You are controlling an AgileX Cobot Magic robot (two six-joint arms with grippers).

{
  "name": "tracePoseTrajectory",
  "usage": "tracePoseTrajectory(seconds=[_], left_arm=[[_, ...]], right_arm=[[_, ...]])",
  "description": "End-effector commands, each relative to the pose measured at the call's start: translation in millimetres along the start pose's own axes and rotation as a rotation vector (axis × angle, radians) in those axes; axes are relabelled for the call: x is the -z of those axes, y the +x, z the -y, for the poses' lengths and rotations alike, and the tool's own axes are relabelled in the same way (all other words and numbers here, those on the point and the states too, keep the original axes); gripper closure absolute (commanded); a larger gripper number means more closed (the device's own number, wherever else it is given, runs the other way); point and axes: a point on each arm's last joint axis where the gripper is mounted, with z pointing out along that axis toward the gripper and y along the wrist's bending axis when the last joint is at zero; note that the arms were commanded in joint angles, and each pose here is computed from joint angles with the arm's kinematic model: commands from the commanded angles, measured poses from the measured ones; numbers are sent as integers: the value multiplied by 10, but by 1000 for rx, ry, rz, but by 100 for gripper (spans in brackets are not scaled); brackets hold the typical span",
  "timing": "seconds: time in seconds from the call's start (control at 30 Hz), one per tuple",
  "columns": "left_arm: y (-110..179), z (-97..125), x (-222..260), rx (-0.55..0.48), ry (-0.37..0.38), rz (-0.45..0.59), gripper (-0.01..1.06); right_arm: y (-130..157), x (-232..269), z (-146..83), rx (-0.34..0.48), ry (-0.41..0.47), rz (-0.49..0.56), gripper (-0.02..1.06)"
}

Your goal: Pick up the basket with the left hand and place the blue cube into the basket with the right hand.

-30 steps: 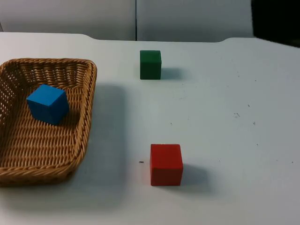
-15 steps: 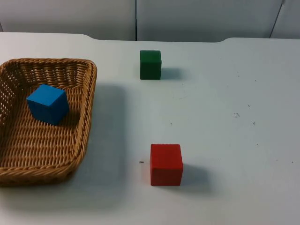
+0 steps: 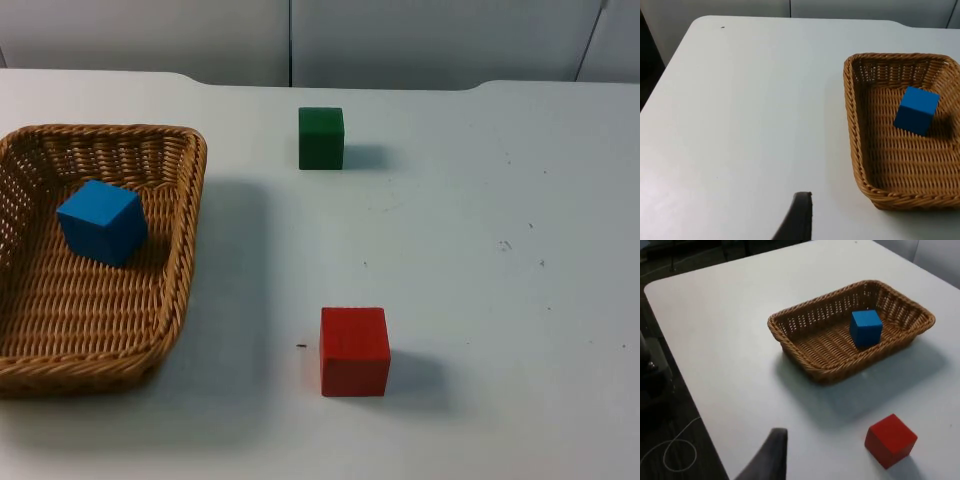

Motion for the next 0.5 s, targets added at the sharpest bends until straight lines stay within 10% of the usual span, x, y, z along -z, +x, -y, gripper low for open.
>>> tracePoseTrajectory(seconds=[0.0, 0.47], left_arm=[[21, -2, -15, -1, 4, -4, 24], [21, 0, -15, -3, 6, -4, 24]], right_arm=[[109, 65, -18, -21, -1, 22, -1], [449, 518, -27, -114, 59, 4, -1]])
